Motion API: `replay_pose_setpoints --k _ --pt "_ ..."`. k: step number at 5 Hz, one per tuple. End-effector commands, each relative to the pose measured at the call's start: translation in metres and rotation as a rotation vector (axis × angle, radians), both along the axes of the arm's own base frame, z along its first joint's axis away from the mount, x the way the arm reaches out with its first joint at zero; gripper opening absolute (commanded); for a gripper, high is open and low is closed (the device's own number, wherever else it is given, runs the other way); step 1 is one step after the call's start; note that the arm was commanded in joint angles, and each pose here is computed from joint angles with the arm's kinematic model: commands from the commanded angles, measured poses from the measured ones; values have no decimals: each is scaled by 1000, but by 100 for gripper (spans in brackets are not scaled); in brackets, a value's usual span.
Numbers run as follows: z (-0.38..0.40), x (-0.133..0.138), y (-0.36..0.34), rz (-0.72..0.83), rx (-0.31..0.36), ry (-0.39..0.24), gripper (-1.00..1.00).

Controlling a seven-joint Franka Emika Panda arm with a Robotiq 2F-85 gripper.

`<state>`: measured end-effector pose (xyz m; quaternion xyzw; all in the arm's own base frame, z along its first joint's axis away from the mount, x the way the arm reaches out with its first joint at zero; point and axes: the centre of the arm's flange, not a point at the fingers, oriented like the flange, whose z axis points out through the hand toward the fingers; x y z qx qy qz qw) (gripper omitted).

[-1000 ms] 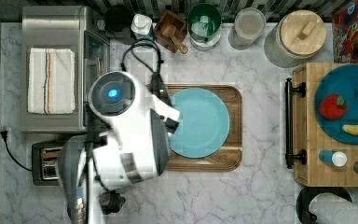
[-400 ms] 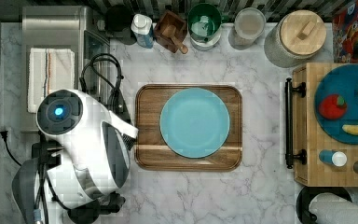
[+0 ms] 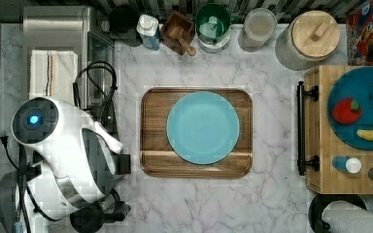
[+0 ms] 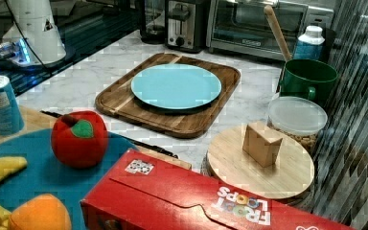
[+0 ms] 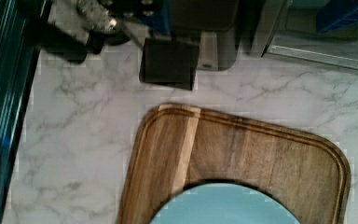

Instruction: Pick up the toast.

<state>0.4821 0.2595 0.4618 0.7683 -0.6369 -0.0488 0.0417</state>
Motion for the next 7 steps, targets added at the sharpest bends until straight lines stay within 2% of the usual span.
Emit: replay_pose_setpoints --k 1,2,4,7 --pt "33 -31 94 -4 37 10 100" --pt "31 -40 113 -21 46 36 100" --pt "13 -56 146 -46 75 -29 100" --pt "-28 -68 151 -71 136 14 100"
